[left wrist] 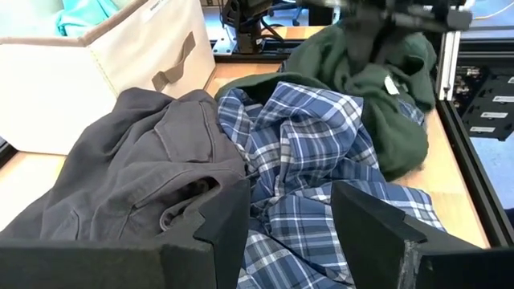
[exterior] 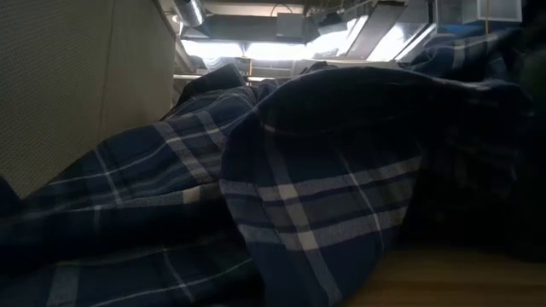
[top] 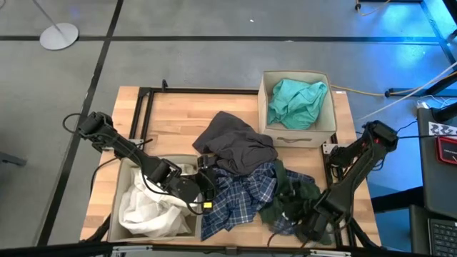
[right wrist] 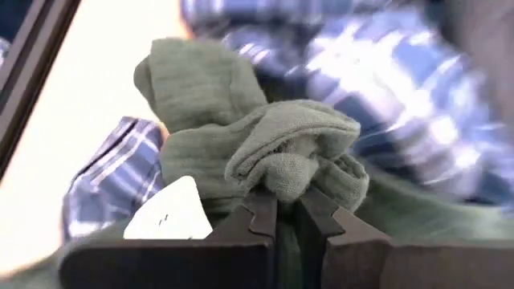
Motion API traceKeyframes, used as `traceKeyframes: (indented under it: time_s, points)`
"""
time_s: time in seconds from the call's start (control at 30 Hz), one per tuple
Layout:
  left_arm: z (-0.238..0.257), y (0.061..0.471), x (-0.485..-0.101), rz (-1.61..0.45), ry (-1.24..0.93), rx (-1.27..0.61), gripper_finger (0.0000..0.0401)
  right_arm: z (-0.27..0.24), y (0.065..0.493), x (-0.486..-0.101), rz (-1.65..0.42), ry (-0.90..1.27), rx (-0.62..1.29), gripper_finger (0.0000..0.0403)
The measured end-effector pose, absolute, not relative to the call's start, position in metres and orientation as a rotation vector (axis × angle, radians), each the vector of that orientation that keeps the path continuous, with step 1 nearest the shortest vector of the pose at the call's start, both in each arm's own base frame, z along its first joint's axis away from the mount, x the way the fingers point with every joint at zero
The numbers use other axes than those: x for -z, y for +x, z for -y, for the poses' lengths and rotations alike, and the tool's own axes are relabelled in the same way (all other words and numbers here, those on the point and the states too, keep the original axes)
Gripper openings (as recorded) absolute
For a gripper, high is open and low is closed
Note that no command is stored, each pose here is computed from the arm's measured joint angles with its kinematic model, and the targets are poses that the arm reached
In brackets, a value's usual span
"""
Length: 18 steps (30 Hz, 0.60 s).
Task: Sort clothes
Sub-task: Put the green shirt into the top brown laundry bin
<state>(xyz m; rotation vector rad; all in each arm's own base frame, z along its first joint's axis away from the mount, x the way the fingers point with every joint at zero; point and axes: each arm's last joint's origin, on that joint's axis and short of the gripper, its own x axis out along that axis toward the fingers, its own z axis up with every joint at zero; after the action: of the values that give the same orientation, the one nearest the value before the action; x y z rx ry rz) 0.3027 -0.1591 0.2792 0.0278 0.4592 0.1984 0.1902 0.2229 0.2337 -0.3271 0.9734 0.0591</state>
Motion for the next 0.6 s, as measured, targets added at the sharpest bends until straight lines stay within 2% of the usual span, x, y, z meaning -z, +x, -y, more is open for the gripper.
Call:
traceKeyframes:
  time_s: [0.6]
  points:
    - [0.159,0.303,-0.279,-0.459,0.019,-0.201,0.0166,-0.193,0.180,-0.349,-0.628,-0.563,0.210,0.0017]
